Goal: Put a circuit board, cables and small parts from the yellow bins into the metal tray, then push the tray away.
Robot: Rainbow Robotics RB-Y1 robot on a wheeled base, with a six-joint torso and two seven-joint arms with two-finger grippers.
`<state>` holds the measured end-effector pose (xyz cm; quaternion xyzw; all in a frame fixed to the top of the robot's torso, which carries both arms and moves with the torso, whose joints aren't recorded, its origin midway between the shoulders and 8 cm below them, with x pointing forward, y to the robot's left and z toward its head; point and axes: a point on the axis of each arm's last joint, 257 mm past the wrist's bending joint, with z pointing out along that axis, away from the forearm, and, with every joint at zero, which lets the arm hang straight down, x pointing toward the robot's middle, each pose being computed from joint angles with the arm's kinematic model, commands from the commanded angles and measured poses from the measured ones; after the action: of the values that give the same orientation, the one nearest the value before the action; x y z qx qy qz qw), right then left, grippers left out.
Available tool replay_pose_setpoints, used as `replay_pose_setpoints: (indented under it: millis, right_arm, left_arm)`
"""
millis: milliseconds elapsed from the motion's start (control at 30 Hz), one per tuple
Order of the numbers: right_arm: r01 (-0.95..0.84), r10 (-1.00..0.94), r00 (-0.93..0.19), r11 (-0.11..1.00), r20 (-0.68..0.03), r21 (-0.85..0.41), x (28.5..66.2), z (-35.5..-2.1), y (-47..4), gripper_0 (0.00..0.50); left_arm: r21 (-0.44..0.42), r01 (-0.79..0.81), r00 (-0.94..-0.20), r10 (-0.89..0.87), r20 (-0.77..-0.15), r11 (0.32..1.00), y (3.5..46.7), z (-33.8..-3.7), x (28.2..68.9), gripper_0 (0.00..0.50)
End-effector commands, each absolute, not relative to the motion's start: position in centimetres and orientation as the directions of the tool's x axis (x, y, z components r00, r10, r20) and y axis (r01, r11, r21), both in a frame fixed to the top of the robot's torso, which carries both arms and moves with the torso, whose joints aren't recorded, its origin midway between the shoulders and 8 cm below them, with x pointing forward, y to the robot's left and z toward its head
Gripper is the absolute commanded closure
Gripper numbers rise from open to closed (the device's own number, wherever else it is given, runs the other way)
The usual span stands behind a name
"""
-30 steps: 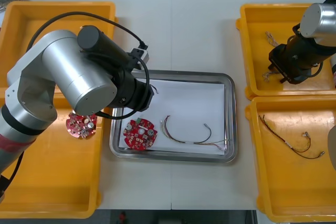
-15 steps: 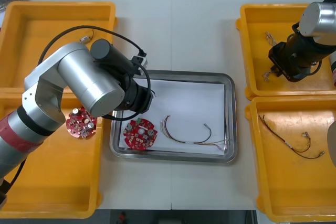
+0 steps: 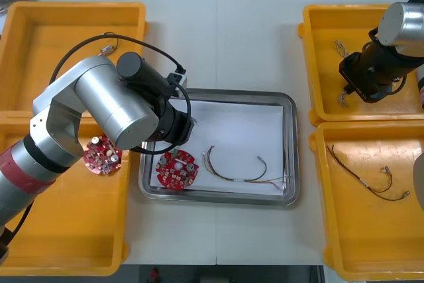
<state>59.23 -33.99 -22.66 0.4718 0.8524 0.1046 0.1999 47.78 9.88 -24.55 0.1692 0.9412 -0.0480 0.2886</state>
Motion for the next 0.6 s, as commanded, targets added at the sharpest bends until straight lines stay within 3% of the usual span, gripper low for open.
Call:
replay_pose_setpoints:
  millis: [33, 333, 600]
  right_arm:
    - [0.746, 0.839, -0.475, 0.543, -0.264, 0.385, 59.4, -19.8, -34.5, 0.500]
    - [0.691, 0.764, -0.561, 0.644, -0.318, 0.329, 57.6, -15.7, -35.6, 0.500]
    - [0.583, 0.666, -0.659, 0.746, -0.351, 0.321, 56.2, -12.4, -37.2, 0.500]
  left_arm:
    - [-0.059, 0.289, -0.779, 0.198, -0.595, 0.956, 7.9, -22.9, 48.4, 0.000]
    - [-0.066, 0.285, -0.770, 0.187, -0.610, 0.956, 8.0, -21.9, 48.6, 0.000]
    - [-0.084, 0.256, -0.769, 0.150, -0.621, 0.963, 9.7, -18.5, 48.6, 0.000]
